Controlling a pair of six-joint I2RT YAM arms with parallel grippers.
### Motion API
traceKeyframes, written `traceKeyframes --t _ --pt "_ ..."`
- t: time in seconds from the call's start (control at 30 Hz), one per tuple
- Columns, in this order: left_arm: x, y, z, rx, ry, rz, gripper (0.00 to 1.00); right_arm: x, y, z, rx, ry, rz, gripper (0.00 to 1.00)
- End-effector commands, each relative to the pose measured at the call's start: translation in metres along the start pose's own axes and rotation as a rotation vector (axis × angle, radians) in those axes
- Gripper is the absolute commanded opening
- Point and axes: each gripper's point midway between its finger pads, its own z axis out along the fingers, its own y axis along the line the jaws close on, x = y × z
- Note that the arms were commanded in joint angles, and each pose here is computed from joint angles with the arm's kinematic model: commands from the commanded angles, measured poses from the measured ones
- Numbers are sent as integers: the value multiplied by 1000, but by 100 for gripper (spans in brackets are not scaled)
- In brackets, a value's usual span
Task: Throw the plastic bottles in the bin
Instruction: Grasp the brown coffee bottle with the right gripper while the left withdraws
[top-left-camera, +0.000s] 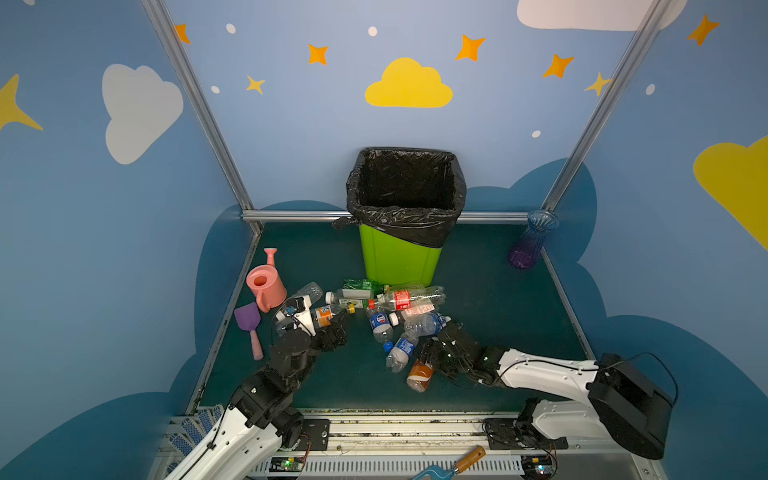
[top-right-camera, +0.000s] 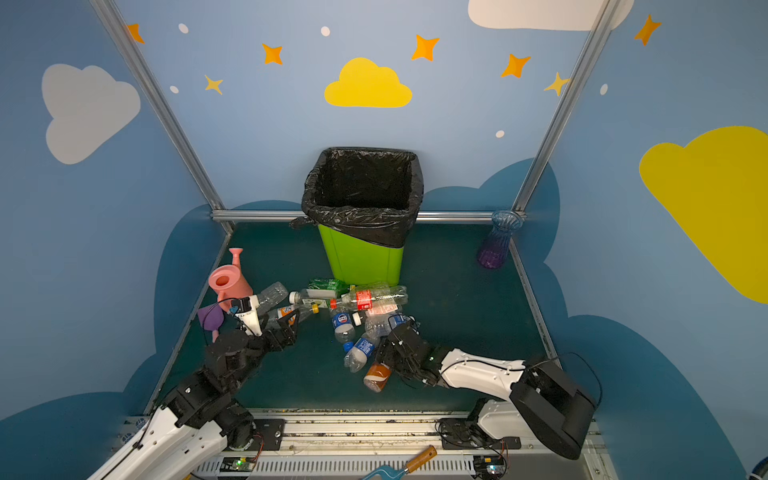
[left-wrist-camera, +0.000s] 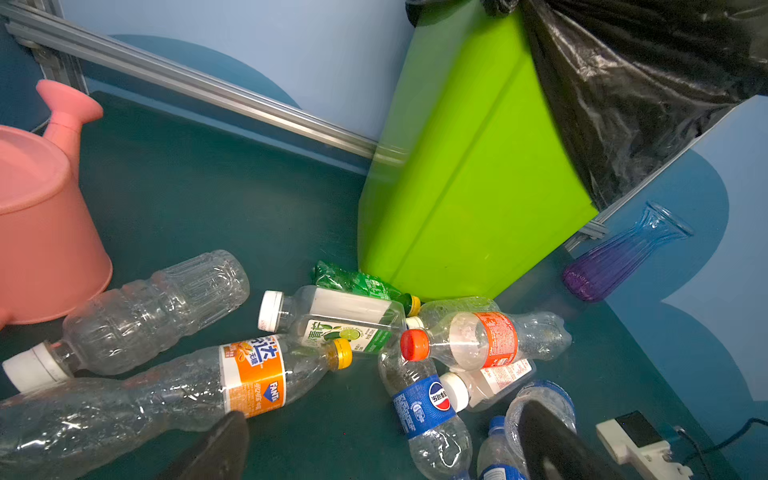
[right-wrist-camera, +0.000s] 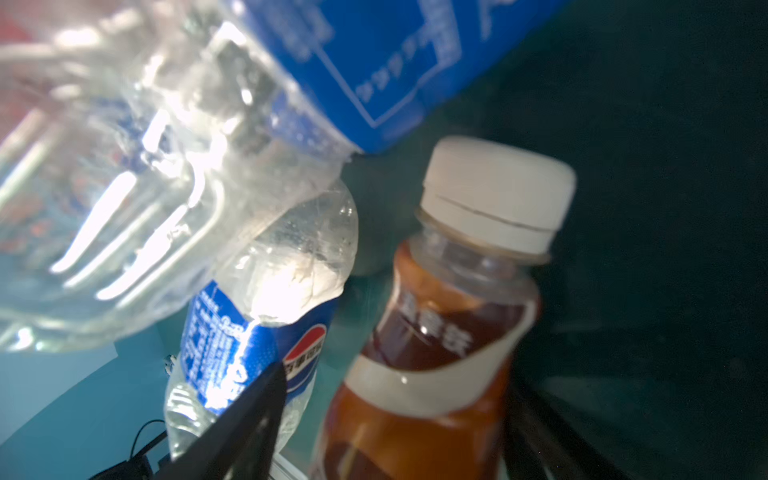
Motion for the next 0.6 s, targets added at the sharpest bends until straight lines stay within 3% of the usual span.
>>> traceKeyframes --t 0.0,0.2,0.37,0.47,0.57 --pt "4 5 3 -21 4 -2 100 7 -34 -1 89 -9 33 68" --pt "11 10 5 -40 21 -12 100 0 -30 -18 83 -51 13 52" --pt "11 14 4 -46 7 -35 100 -5 -37 -34 79 -96 35 48" --pt "13 18 5 -64 5 -42 100 -20 -25 -62 56 -176 -9 47" --pt "19 24 9 -91 17 -48 100 -53 10 -118 -13 -345 -136 45"
